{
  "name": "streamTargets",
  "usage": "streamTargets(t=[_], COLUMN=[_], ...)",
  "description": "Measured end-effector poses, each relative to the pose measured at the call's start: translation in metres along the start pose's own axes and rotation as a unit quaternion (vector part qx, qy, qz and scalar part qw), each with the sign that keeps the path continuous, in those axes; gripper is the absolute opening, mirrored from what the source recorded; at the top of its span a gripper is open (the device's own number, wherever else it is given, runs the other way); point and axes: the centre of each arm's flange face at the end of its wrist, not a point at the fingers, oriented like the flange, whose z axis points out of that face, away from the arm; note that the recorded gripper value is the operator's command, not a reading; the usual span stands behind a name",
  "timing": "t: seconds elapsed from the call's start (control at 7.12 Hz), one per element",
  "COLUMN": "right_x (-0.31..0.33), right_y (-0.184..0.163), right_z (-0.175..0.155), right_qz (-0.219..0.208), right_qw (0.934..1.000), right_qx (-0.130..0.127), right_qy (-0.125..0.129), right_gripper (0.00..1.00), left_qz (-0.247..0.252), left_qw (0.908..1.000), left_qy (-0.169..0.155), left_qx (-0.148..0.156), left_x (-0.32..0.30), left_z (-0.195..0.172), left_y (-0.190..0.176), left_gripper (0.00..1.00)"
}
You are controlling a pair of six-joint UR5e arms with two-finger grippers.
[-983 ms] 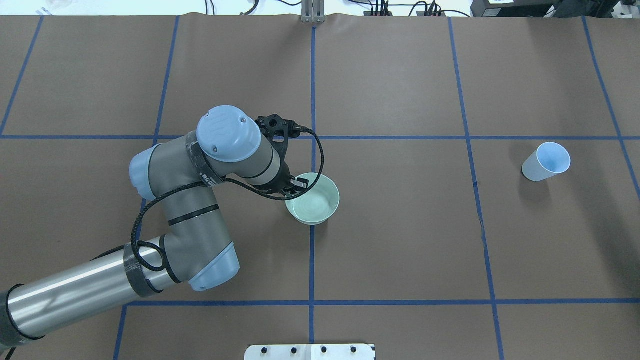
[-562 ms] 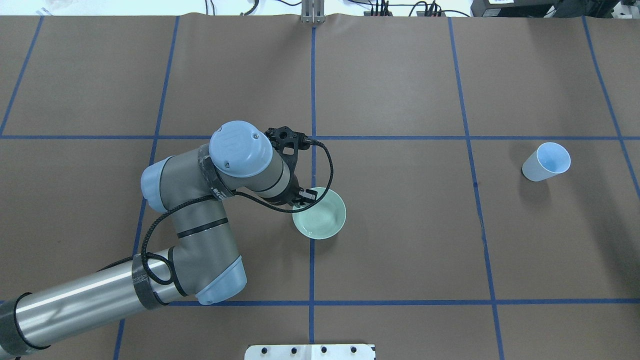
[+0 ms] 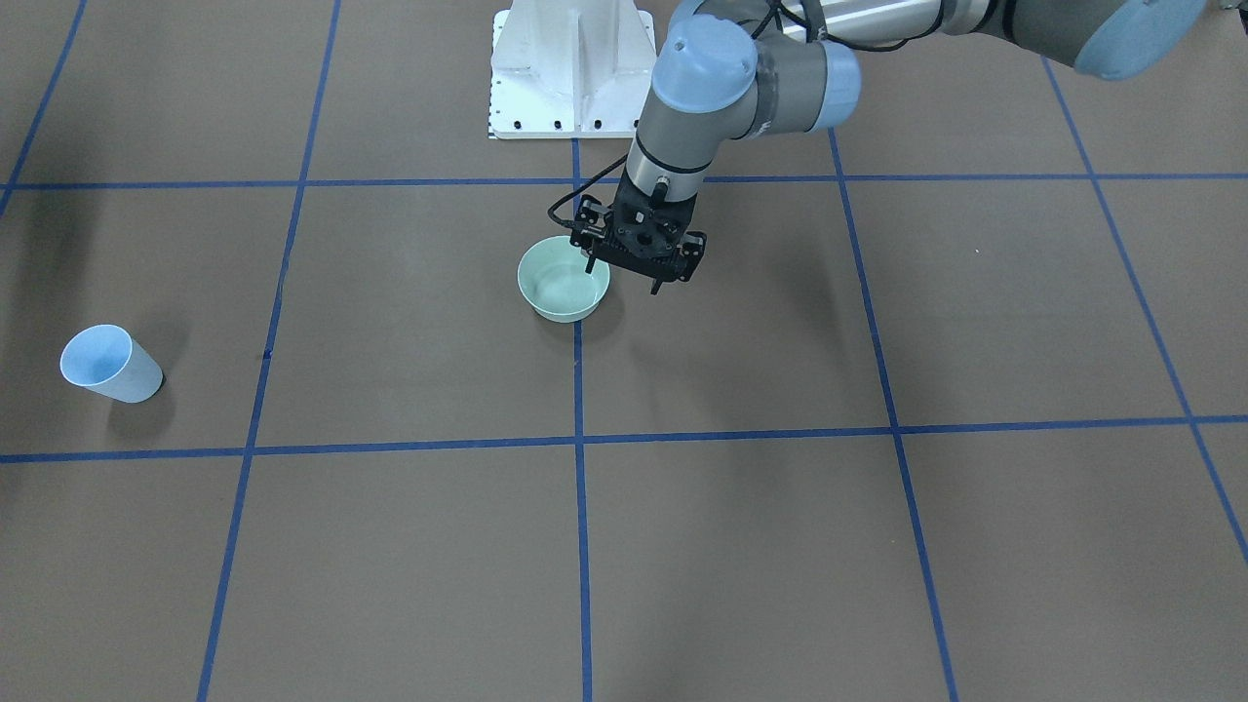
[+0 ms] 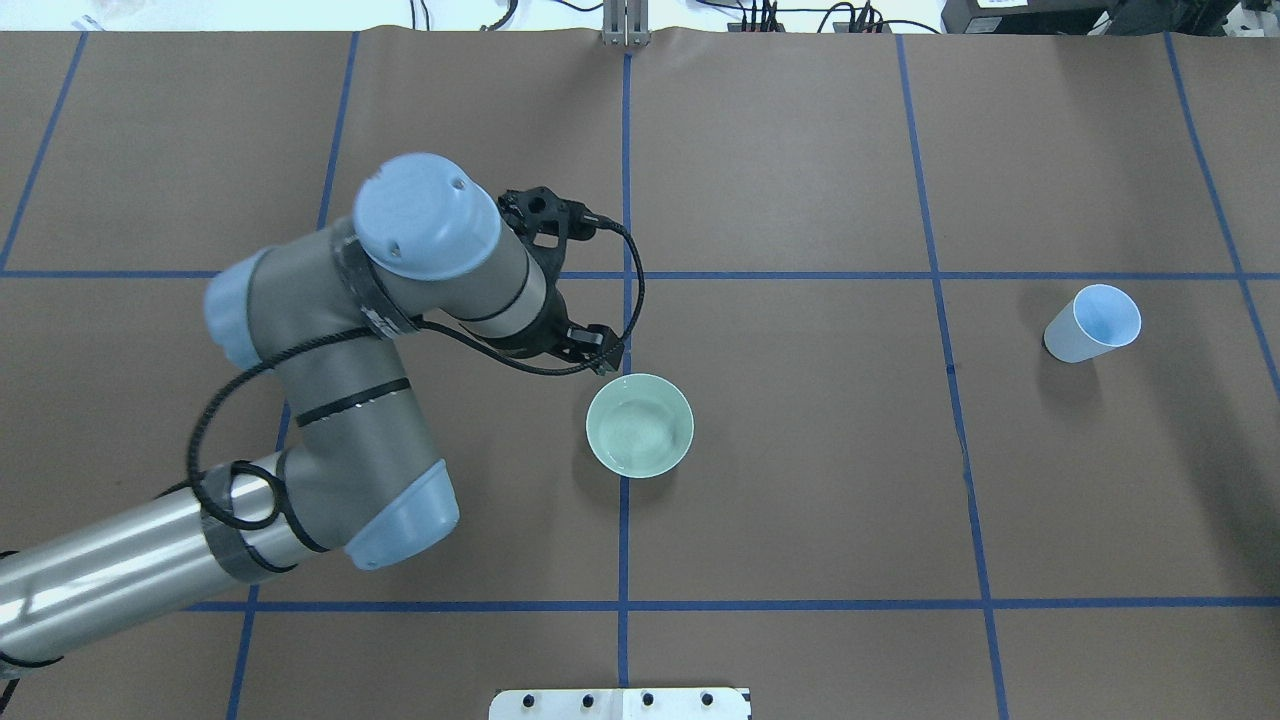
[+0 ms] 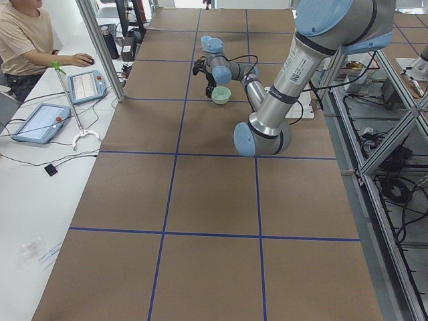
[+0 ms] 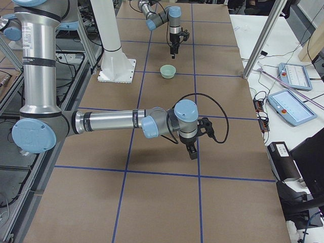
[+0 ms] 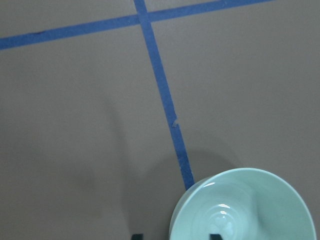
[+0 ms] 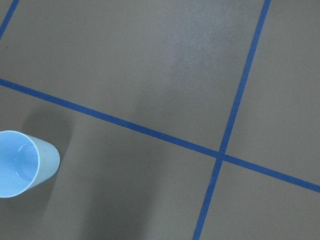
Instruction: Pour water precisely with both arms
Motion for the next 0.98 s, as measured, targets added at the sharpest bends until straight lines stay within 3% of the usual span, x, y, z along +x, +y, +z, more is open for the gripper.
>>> streamTargets(t=[0.28,0.56,0.98], right_x=[-0.005,-0.02,-0.103], right_y=[-0.003,-0.01,-0.029], right_z=[-0.004,-0.013,-0.03], right_qz=[0.021,0.063,0.146], right_qw=[0.9998,0.9978,0.9883], right_qx=[0.005,0.015,0.027], right_qy=[-0.002,-0.012,-0.033], right_gripper=[1.0,1.0,0.99], left_qz=[0.039,0.059,0.114], left_qw=[0.9984,0.994,0.9887], left_qy=[-0.041,-0.091,-0.091], left_qx=[0.002,0.013,-0.031], left_x=[-0.057,-0.162,-0.379], left_z=[-0.083,-0.147,-0.219], left_y=[0.007,0.005,0.016], left_gripper=[1.0,1.0,1.0])
